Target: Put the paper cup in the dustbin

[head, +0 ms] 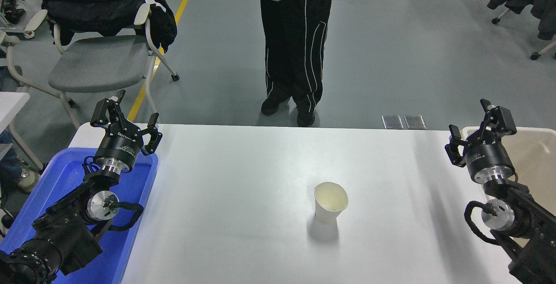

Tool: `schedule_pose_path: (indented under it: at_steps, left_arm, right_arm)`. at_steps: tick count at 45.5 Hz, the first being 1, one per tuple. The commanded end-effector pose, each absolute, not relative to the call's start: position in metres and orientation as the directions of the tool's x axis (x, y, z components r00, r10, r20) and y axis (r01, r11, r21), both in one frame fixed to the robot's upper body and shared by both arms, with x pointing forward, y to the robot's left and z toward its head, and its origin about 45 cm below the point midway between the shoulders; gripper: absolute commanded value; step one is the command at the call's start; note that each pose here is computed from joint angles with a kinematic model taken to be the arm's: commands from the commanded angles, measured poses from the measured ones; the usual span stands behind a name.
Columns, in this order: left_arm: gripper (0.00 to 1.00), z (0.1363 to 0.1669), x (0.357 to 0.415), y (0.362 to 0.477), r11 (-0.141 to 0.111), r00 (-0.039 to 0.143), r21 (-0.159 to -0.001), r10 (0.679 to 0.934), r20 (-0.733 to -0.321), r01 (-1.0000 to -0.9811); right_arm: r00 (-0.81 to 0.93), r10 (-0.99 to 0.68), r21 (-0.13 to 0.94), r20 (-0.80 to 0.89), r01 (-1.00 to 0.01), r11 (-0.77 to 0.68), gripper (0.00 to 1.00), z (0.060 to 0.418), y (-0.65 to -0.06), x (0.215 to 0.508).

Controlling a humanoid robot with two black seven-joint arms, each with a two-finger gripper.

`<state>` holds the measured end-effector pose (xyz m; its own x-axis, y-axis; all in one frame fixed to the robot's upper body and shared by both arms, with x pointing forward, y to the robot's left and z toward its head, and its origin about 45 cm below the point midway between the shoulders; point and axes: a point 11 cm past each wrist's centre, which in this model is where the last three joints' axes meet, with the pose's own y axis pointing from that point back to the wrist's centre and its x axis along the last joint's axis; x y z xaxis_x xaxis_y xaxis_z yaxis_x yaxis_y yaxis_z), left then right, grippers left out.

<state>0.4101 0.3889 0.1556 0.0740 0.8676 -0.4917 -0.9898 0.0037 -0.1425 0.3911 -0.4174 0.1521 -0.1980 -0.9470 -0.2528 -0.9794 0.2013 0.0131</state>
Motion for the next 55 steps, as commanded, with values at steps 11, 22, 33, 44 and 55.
schedule_pose_path:
  at_steps: [11,22,33,44,55]
  left_arm:
    - [1.0,0.1556,0.4101,0.389,0.004,0.074,-0.143,0.868,-0.492,-0.9898]
    - [1.0,0.1555,0.4101,0.389,0.005,0.074,-0.141,0.868,-0.492,-0.99]
    - [1.0,0.1556,0.4101,0.389,0.004,0.074,-0.143,0.868,-0.492,-0.9898]
    - [1.0,0.1556,0.4101,0.389,0.004,0.074,-0.143,0.868,-0.492,-0.9898]
    - [1.0,0.1556,0.4101,0.389,0.004,0.074,-0.143,0.868,-0.492,-0.9898]
  right_arm:
    - [-0.184,-0.953,-0.051,-0.238,-0.978,0.202,1.0,0.183,-0.417,0.416]
    - [-0.071,-0.997,-0.081,-0.039,-0.994,0.074,1.0,0.219,-0.392,0.449]
    - [0.135,-0.929,-0.032,0.345,-0.987,-0.155,1.0,0.257,-0.359,0.479]
    - [0.36,-0.651,0.156,0.668,-0.924,-0.35,1.0,0.269,-0.323,0.491]
    - [0.51,-0.508,0.389,0.694,-0.86,-0.331,1.0,0.289,-0.301,0.499]
